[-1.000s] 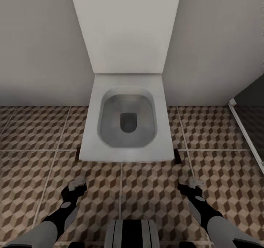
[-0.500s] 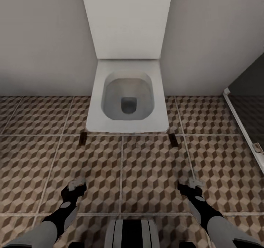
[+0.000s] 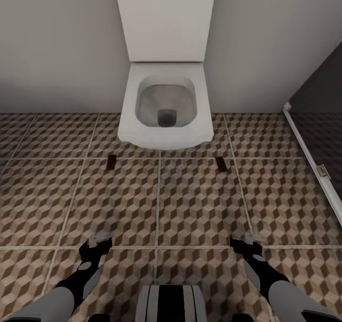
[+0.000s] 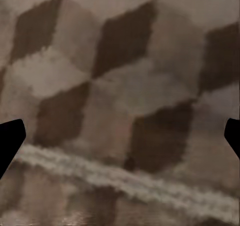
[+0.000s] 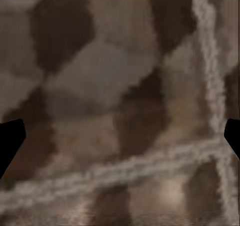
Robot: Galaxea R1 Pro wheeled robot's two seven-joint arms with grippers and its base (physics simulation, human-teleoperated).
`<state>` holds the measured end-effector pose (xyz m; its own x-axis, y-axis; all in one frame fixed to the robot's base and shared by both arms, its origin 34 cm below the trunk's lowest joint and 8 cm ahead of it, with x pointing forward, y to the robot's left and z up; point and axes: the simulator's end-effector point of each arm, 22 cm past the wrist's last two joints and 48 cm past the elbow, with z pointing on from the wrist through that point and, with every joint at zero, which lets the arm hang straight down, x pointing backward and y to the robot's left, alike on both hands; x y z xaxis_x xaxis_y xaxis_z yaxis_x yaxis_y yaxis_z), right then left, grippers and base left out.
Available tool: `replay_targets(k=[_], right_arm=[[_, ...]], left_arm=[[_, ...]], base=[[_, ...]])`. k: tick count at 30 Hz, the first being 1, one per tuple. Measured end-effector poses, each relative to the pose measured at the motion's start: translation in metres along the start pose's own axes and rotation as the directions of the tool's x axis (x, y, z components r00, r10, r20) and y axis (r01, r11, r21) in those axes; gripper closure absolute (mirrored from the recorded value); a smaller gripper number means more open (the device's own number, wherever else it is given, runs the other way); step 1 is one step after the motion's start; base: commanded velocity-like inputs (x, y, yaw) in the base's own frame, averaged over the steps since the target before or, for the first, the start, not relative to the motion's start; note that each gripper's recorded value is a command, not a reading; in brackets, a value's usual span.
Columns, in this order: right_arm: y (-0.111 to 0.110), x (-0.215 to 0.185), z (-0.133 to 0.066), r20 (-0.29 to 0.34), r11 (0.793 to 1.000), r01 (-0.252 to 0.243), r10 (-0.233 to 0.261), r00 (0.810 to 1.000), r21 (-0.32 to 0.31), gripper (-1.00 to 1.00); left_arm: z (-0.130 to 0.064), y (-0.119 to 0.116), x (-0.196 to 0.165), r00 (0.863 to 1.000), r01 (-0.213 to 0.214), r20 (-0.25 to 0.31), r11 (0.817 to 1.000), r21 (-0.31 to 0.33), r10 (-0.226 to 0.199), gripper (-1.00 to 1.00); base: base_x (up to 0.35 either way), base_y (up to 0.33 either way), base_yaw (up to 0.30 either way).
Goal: Take the four mousetraps from the cabinet in the bathroom and place them on the bathroom floor. Make sure all four end up on the same floor surface, and ensure that at least two of them are either under or directly next to the same bathroom sink.
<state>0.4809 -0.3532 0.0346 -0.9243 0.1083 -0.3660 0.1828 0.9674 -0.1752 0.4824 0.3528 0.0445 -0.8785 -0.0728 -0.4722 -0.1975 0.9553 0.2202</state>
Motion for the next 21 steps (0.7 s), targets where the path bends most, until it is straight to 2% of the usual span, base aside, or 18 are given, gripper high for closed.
replay_targets(k=[7,21], right_arm=[[0.0,-0.0001,-0.0002,0.0,1.0,0.0,0.0,1.0,0.0,-1.0],[0.0,-0.0002,-0.0002,0.0,1.0,0.0,0.0,1.0,0.0,-1.0]], left_arm=[[-0.0002,-0.0004,-0.0013,1.0,0.0,0.005,1.0,0.001,0.0,-1.0],[-0.0003,-0.0008,-0.0019,1.0,-0.002,0.008,1.0,0.002,0.002,-1.0]], base=[[-0.136,0.0,0.0],[-0.021,0.0,0.0]])
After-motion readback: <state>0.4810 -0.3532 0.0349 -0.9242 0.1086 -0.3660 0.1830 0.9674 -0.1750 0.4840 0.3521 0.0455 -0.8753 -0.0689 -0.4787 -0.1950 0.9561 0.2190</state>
